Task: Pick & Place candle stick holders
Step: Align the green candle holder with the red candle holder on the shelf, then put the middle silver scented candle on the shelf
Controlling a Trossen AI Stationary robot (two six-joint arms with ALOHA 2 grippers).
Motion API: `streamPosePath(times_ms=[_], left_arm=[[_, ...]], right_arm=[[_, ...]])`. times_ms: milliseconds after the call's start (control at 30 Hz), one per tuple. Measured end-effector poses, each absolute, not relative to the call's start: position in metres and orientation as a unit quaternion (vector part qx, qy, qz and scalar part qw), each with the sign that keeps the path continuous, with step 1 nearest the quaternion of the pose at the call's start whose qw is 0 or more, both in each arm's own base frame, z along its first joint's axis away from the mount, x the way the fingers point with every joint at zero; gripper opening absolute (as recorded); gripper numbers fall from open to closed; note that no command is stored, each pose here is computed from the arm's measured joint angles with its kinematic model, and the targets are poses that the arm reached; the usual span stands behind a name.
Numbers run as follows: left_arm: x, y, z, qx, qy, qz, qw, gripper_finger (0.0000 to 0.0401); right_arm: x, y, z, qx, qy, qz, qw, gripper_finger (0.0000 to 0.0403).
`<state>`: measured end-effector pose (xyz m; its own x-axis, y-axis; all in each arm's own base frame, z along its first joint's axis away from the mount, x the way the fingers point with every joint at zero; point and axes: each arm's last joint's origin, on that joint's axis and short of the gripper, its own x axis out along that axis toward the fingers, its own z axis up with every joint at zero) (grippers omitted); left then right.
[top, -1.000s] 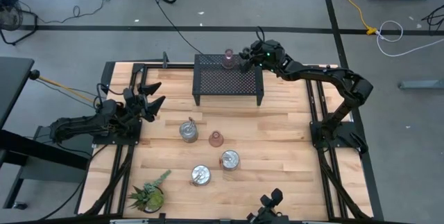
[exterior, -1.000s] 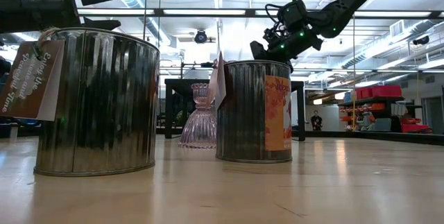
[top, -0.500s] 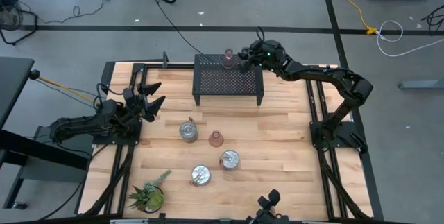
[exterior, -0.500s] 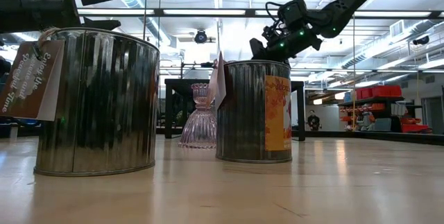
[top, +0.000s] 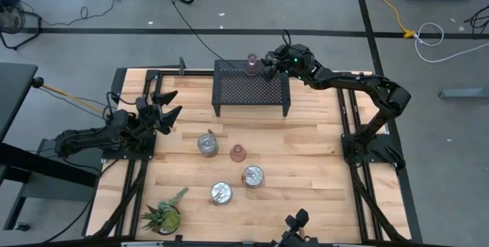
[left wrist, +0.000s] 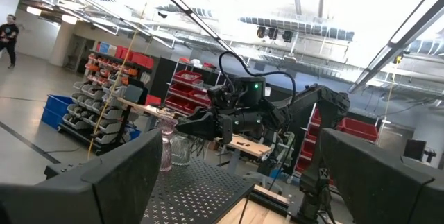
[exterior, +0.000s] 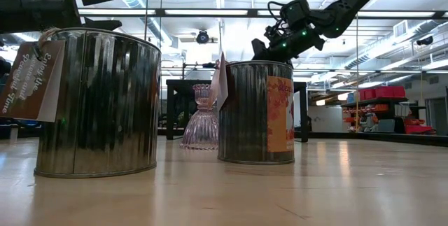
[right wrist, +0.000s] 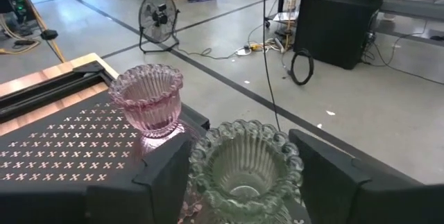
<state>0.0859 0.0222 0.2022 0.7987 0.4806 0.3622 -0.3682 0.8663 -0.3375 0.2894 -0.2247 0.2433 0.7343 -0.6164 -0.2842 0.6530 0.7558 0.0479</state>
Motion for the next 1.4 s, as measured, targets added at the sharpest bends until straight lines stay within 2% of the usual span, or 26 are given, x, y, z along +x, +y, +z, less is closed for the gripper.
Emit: streamPosePath(times_ms=[333, 600, 800, 1067, 1400], left_arm=[[0.086, 0.022, 0.202, -0.126, -0.223, 0.226, 0.94, 0.039], [0.086, 0.022, 0.202, -0.126, -0.223, 0.226, 0.94, 0.039], [0.086, 0.022, 0.202, -0.126, -0.223, 0.226, 0.94, 0.039], [0.086, 0.023, 0.202, -0.127, -0.223, 0.231, 0.938, 0.039], [0.086, 0.023, 0.202, -0.127, -0.223, 0.231, 0.938, 0.039]], right_arm=[[0.289, -0.224, 0.245, 0.072, 0.123, -0.339, 0.93, 0.0261], [0.281, -0.214, 0.268, 0.057, 0.107, -0.335, 0.934, 0.0259], [0.274, -0.195, 0.282, 0.054, 0.131, -0.313, 0.939, 0.0259], [0.278, -0.132, 0.304, 0.035, 0.161, -0.185, 0.969, 0.0259], [0.29, 0.001, 0.313, 0.033, 0.188, 0.022, 0.981, 0.0259]])
